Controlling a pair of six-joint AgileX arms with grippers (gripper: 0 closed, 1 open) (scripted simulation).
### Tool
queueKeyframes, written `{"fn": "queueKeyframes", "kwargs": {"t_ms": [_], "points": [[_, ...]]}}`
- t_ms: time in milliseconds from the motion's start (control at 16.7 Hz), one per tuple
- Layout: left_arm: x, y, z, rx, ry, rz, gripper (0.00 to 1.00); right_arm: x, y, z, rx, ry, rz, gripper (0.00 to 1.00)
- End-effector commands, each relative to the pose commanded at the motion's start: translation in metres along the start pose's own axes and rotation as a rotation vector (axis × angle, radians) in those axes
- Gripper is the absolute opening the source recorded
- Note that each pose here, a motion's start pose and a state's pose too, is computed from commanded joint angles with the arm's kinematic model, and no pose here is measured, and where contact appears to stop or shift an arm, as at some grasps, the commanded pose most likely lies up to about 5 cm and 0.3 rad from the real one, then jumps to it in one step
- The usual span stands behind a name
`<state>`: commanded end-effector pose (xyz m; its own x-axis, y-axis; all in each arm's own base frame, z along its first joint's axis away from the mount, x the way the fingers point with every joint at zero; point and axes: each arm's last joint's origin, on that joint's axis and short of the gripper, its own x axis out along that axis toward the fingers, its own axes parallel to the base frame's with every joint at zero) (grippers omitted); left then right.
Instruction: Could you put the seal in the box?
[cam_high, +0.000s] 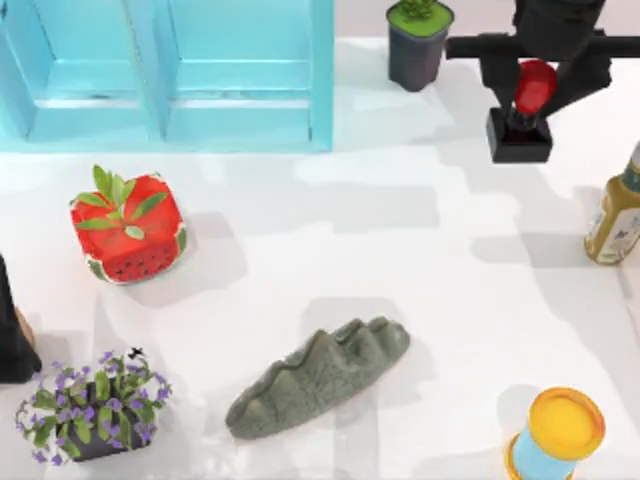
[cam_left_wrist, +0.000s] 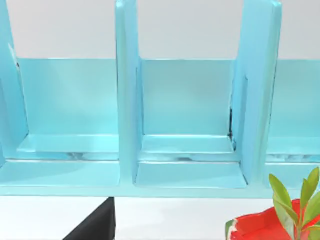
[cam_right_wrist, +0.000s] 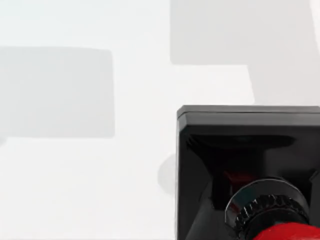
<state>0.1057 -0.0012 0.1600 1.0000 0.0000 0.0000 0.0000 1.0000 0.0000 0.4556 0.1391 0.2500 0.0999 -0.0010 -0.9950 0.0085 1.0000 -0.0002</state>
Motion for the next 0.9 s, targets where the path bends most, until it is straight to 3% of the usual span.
{"fn": "queueKeyframes", "kwargs": {"t_ms": [180,360,600,780,900], "points": [[0.000,0.000,0.000,0.000,0.000,0.000,1.00,-0.001,0.002,-0.001,-0.003,-0.003,0.002,0.00],[0.000,0.000,0.000,0.000,0.000,0.000,1.00,-0.004,-0.030,0.006,-0.003,-0.030,0.010,0.00],[0.000,0.000,0.000,0.000,0.000,0.000,1.00,-0.024,-0.139,0.004,0.009,-0.096,0.008,0.00],[0.000,0.000,0.000,0.000,0.000,0.000,1.00,-0.038,-0.233,-0.035,0.028,-0.092,-0.006,0.00],[0.000,0.000,0.000,0.000,0.000,0.000,1.00,-0.045,-0.275,-0.071,0.039,-0.071,-0.006,0.00]]}}
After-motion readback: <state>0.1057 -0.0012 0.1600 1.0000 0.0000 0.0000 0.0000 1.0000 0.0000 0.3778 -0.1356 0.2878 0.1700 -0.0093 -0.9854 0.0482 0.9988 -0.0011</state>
